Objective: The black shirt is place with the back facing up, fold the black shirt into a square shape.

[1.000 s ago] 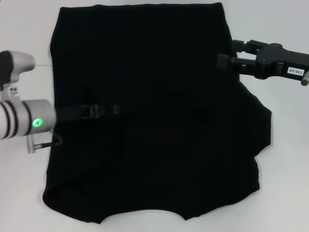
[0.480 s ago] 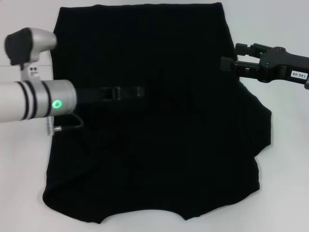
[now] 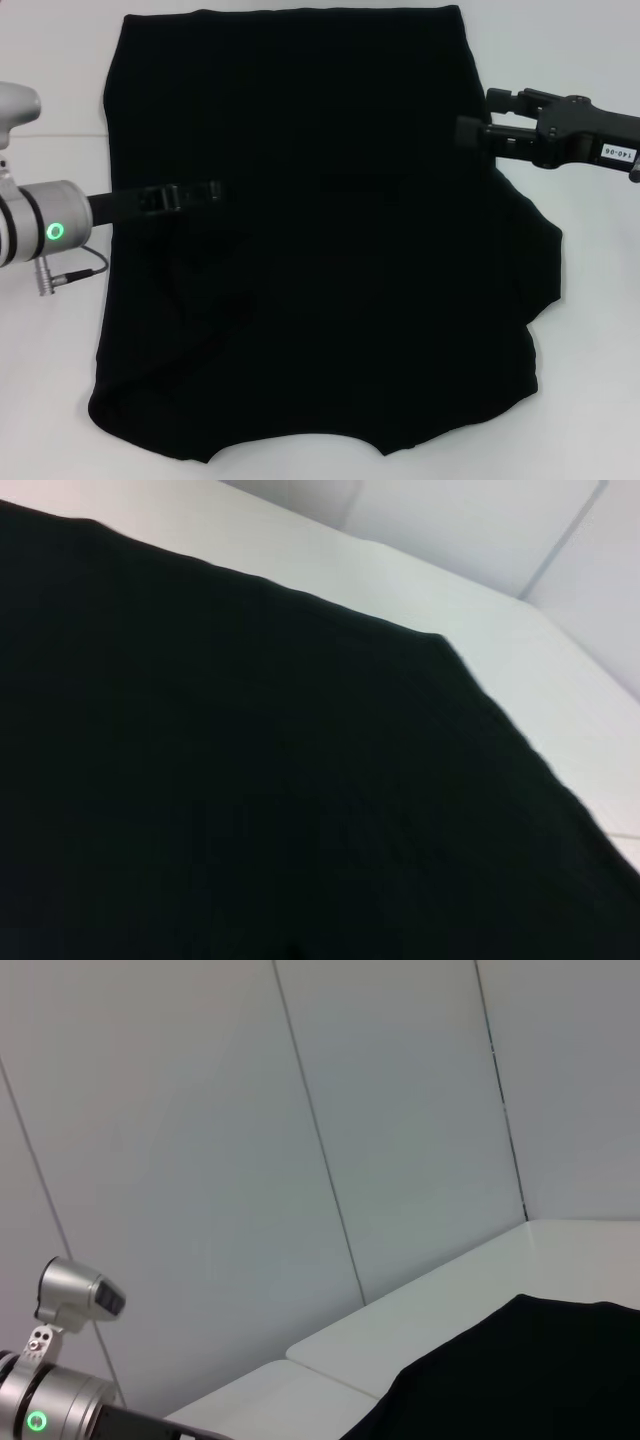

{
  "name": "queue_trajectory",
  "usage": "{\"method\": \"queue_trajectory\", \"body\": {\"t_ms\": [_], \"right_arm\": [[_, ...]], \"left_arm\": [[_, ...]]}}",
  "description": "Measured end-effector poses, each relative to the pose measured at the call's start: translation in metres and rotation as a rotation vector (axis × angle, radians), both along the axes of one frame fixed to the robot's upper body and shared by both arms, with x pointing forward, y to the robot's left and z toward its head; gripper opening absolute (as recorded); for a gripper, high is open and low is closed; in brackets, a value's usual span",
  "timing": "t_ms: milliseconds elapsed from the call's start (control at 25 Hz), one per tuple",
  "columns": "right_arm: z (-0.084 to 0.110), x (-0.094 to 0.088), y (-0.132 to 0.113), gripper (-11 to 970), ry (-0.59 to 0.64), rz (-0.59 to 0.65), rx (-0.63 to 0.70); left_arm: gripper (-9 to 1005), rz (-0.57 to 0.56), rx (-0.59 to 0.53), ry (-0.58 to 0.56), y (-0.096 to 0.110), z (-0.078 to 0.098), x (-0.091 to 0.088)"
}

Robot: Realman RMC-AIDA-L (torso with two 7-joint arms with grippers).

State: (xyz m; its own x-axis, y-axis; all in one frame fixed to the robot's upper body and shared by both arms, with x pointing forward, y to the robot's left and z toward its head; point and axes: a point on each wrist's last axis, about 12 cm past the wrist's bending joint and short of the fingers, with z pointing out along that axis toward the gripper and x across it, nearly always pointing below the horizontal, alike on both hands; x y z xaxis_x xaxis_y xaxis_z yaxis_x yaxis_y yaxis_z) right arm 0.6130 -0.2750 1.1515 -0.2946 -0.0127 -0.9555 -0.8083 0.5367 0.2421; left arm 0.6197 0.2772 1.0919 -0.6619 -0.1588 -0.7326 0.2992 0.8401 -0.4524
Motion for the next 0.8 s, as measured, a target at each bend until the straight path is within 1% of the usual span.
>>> {"method": "queue_trajectory", "body": {"t_ms": [160, 240, 560, 800], "right_arm": [[0.0, 0.001, 0.0, 758, 0.006, -0.005, 0.003], [0.001, 0.001, 0.0, 758, 0.006, -0.004, 0.003], [0.002, 0.002, 0.0, 756, 0.011, -0.004, 0.006], [0.002, 0.002, 0.0, 754, 0.01, -0.005, 0.005]], "left_arm": [[832, 0.041, 0.024, -0.005, 0.007, -0.003, 0.0], [832, 0.046, 0.034, -0.004, 0.008, -0.006, -0.001], [833, 0.028, 0.076, 0.048, 0.004, -0.023, -0.007], [832, -0.005, 0.053, 0.069, -0.001, -0.025, -0.011]]}}
